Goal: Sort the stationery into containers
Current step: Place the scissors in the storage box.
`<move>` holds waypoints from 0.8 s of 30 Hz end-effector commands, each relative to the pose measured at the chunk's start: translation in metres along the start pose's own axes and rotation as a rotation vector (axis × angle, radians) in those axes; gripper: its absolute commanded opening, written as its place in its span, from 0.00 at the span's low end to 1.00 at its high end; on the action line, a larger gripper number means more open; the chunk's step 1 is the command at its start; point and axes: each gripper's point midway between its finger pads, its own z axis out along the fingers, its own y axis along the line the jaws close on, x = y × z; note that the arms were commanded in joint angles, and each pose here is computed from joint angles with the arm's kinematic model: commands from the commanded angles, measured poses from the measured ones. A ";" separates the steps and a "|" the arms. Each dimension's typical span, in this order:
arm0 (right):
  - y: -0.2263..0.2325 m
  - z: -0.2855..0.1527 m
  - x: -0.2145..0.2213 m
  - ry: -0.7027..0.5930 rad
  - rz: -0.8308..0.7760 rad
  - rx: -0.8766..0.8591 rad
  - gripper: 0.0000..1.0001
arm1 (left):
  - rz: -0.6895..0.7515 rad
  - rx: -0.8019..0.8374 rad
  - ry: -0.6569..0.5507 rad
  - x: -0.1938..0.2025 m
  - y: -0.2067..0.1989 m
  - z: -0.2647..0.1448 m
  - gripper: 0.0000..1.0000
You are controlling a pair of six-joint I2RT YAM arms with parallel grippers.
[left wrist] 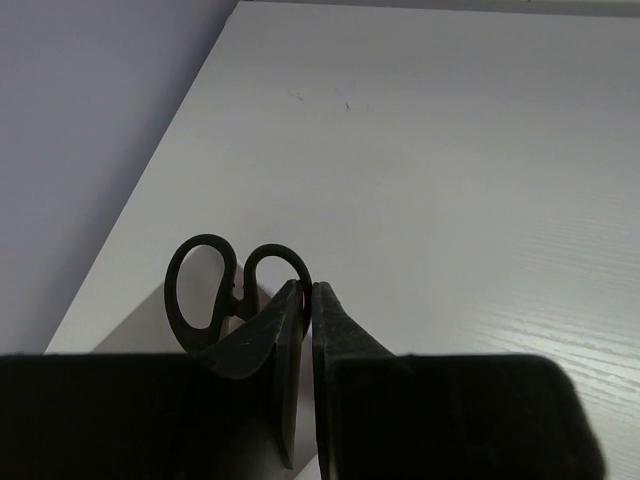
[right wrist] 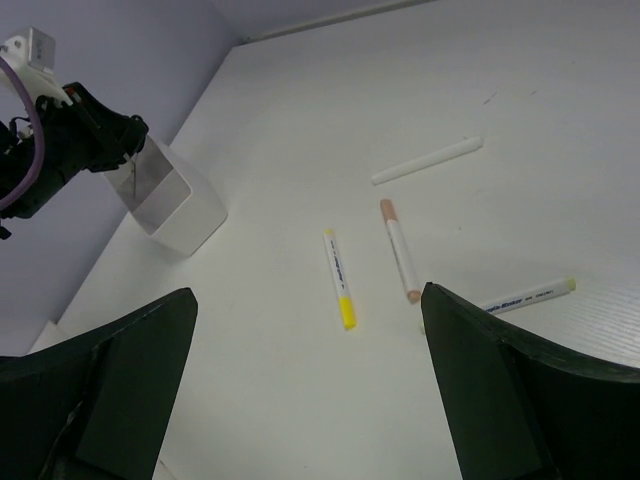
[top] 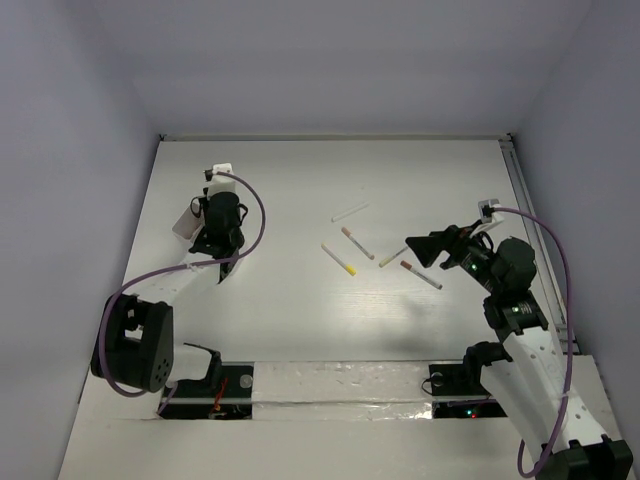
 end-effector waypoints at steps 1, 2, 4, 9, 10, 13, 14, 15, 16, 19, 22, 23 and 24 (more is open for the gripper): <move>0.012 -0.002 -0.020 -0.051 -0.045 -0.021 1.00 | -0.031 -0.035 -0.047 -0.009 0.006 0.001 0.05; 0.012 -0.002 -0.020 -0.051 -0.046 -0.023 1.00 | -0.030 -0.038 -0.047 -0.008 0.007 0.002 0.08; 0.012 -0.002 -0.020 -0.052 -0.047 -0.022 1.00 | -0.028 -0.045 -0.044 -0.007 0.008 0.002 0.11; 0.011 -0.002 -0.020 -0.050 -0.046 -0.019 1.00 | -0.033 -0.068 -0.037 -0.004 0.011 0.002 0.26; 0.011 -0.002 -0.020 -0.051 -0.046 -0.020 1.00 | -0.032 -0.071 -0.034 -0.003 0.011 0.002 0.27; 0.011 -0.001 -0.019 -0.048 -0.044 -0.018 1.00 | -0.038 -0.074 -0.034 -0.005 0.012 0.002 0.29; 0.010 -0.001 -0.019 -0.047 -0.044 -0.017 1.00 | -0.045 -0.077 -0.042 -0.008 0.013 0.001 0.33; 0.011 -0.001 -0.020 -0.050 -0.046 -0.019 1.00 | -0.051 -0.077 -0.049 -0.012 0.014 0.000 0.36; 0.011 -0.001 -0.020 -0.050 -0.046 -0.019 1.00 | -0.056 -0.073 -0.056 -0.016 0.014 -0.001 0.39; 0.011 -0.001 -0.019 -0.047 -0.043 -0.019 1.00 | -0.082 -0.026 -0.110 -0.037 0.008 -0.013 0.57; 0.011 0.000 -0.018 -0.043 -0.041 -0.023 1.00 | -0.117 0.004 -0.167 -0.060 0.007 -0.026 0.67; 0.010 0.000 -0.018 -0.041 -0.039 -0.021 1.00 | -0.125 0.004 -0.178 -0.064 0.009 -0.029 0.69; 0.010 0.001 -0.018 -0.041 -0.039 -0.021 1.00 | -0.146 0.013 -0.204 -0.074 0.010 -0.036 0.70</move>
